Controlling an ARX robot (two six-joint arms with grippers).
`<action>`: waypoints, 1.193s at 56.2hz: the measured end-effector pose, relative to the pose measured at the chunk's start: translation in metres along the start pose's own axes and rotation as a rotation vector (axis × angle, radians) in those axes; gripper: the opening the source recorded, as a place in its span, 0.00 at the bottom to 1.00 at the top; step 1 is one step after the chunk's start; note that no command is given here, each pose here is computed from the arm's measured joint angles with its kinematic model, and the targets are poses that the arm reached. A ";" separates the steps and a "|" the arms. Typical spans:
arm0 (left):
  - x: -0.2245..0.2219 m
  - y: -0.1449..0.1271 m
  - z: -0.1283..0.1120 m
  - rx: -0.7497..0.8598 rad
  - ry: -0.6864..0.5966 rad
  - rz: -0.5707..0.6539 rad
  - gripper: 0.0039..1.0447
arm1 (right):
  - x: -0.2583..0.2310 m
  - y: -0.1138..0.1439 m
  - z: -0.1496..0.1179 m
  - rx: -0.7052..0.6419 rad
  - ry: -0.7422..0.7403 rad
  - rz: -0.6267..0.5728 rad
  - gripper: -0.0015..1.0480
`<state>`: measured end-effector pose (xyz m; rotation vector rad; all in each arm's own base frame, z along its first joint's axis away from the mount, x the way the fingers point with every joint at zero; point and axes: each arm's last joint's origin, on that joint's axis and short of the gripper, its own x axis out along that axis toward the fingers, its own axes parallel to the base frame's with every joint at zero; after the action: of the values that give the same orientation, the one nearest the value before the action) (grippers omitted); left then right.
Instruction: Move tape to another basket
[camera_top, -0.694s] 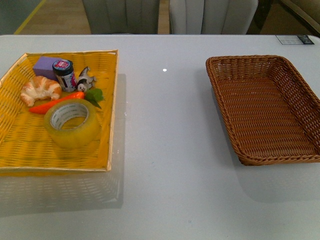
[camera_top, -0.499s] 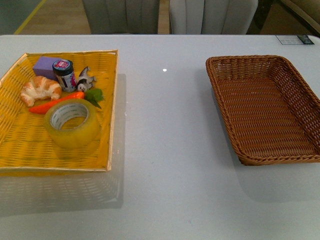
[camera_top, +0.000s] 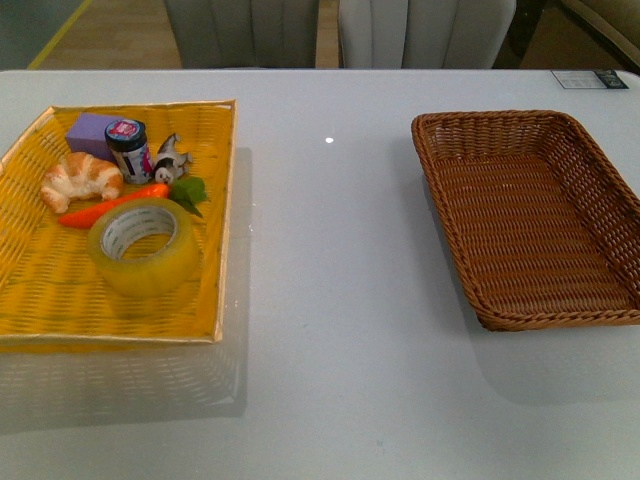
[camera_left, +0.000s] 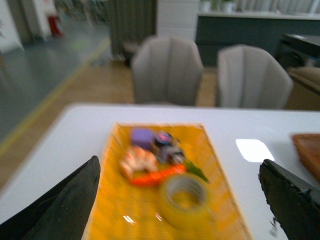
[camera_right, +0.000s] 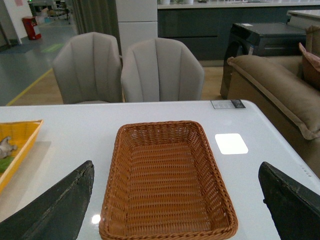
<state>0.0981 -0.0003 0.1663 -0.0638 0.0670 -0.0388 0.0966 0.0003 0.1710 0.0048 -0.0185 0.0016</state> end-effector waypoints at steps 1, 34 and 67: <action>0.000 0.000 0.001 -0.062 0.097 -0.027 0.92 | 0.000 0.000 0.000 0.000 0.000 0.000 0.91; 0.184 0.018 -0.052 -0.249 0.511 0.013 0.92 | 0.000 0.000 0.000 0.000 0.000 0.002 0.91; 0.256 0.032 -0.139 -0.217 0.753 0.112 0.92 | 0.000 0.000 0.000 0.000 0.000 0.002 0.91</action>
<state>0.3455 0.0123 0.0092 -0.2603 0.8276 0.0584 0.0966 0.0003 0.1709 0.0048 -0.0185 0.0035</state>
